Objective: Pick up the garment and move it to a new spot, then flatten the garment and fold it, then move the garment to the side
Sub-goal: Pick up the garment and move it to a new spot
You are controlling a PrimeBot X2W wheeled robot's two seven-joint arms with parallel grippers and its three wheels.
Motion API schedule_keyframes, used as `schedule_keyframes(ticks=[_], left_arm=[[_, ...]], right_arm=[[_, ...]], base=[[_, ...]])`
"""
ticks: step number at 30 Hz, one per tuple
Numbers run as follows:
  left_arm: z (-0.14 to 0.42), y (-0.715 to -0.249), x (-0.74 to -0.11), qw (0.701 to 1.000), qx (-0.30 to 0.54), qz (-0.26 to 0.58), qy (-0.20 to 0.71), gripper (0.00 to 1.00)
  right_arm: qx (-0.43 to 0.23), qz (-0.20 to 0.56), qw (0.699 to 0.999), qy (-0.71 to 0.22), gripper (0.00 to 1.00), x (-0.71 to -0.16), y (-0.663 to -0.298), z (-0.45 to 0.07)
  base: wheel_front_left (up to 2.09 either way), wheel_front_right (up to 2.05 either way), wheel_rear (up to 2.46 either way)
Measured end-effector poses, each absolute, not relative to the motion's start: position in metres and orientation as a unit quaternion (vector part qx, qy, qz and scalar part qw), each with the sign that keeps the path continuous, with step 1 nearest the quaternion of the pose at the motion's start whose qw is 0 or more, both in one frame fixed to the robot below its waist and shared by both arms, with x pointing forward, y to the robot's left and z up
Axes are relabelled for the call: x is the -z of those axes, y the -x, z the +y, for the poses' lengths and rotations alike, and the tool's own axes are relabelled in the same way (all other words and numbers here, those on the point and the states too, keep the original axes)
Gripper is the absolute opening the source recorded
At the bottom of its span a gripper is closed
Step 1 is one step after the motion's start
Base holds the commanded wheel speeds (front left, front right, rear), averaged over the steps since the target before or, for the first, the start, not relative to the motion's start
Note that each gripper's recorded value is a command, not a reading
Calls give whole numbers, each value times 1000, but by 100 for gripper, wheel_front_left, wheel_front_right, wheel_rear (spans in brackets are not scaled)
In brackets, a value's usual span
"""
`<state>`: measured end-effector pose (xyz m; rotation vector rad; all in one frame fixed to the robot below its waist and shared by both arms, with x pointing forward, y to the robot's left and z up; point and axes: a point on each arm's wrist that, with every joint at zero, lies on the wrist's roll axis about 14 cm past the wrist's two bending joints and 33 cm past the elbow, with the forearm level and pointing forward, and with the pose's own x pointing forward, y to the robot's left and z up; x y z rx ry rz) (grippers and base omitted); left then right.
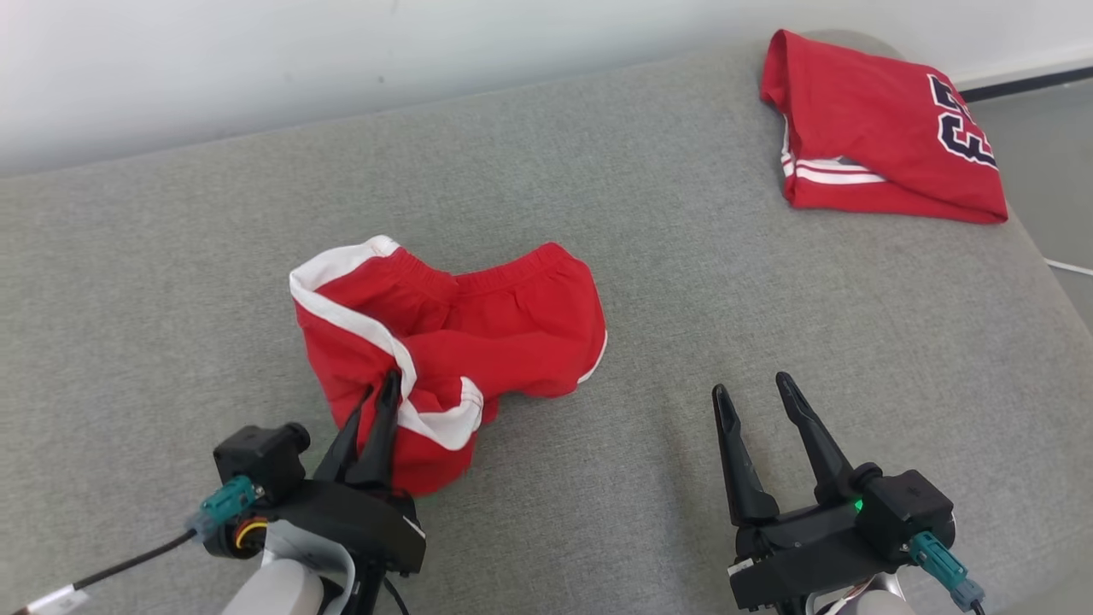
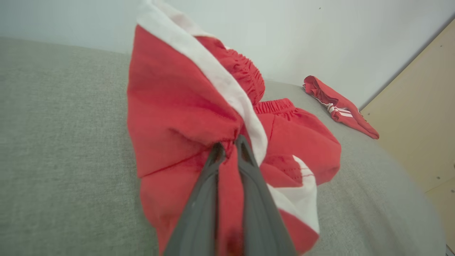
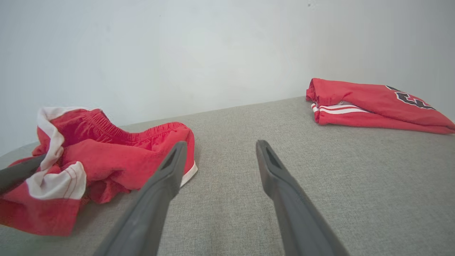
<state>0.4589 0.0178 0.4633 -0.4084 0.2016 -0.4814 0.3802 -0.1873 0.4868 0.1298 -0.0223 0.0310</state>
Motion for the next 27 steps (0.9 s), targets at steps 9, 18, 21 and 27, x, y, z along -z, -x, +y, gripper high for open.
schedule_keyframes(ticks=[9,18,21,27], left_arm=[[34,-454,-487,958,224,43,174,100],[96,-449,-548,977,151,-70,135,100],[123,-439,-557,983,115,-94,107,100],[170,-409,-536,994,38,-78,61,100]], right_arm=[[-32,-23,997,-64,100,-494,-381,-177],[-53,-43,996,-63,100,-508,-383,-164],[-58,-50,995,-62,100,-513,-383,-161],[-68,-54,994,-63,100,-515,-379,-154]], base=[[0,0,0],[0,0,0],[0,0,0],[0,0,0]])
